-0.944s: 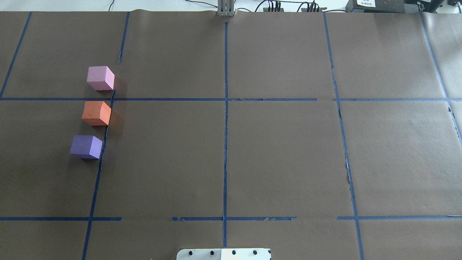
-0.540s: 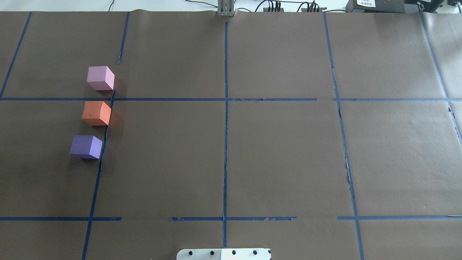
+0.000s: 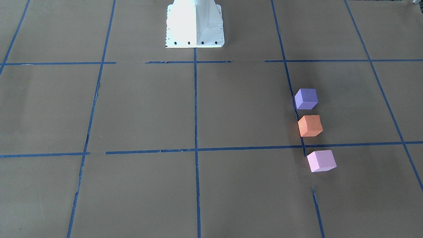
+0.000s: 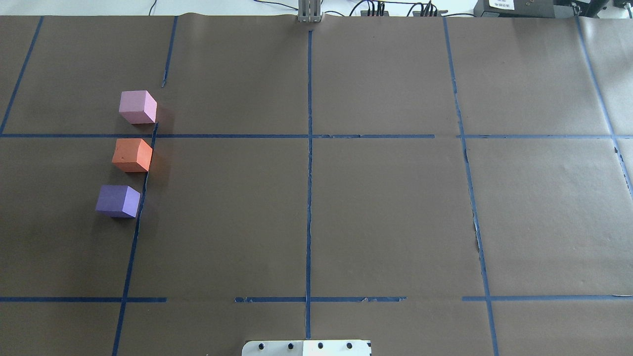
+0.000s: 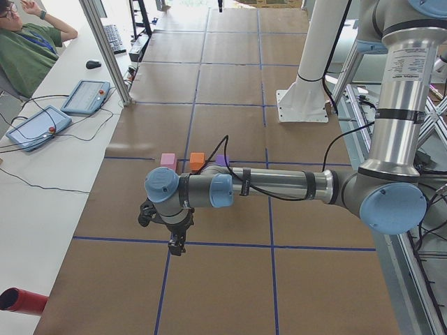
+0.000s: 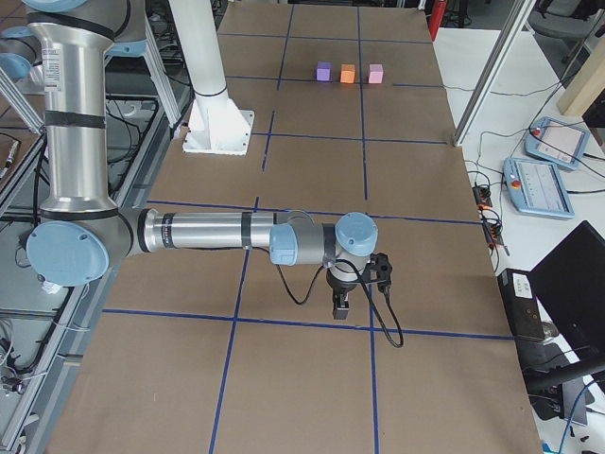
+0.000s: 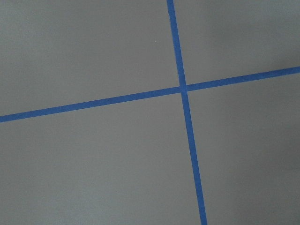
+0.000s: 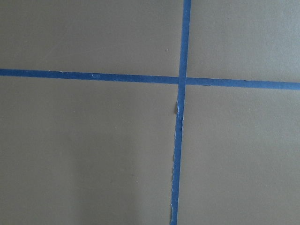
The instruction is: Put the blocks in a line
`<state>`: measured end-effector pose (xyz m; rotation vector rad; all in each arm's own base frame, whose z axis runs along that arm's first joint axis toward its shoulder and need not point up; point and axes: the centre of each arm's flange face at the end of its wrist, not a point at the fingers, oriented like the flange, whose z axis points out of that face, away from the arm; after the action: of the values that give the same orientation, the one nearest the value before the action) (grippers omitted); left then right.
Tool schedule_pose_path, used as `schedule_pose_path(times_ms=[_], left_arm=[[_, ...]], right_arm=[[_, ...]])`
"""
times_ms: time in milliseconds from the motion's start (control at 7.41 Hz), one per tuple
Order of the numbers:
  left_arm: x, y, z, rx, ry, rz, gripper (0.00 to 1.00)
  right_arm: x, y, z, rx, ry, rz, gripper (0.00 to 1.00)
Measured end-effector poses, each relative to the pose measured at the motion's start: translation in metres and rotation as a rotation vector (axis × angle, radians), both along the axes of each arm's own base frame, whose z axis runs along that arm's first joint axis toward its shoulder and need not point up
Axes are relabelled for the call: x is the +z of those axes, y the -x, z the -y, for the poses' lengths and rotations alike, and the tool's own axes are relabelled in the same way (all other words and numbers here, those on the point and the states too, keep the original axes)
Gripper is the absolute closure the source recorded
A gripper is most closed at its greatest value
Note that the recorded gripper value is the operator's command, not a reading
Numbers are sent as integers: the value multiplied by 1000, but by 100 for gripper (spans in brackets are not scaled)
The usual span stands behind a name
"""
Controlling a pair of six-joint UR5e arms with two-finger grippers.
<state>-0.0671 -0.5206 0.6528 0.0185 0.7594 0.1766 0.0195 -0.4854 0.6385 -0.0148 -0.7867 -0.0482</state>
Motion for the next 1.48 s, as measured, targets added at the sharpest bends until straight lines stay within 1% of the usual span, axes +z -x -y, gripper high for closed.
schedule_pose_path(times_ms=[405, 944, 1484], left_arm=[[2, 0, -1, -2, 5, -1, 0], [8, 0, -9, -3, 12, -2, 0], [5, 0, -7, -5, 7, -1, 0]], right_arm=[[0, 0, 0, 0, 1, 0, 0], [0, 0, 0, 0, 1, 0, 0], [1, 0, -1, 0, 2, 0, 0]])
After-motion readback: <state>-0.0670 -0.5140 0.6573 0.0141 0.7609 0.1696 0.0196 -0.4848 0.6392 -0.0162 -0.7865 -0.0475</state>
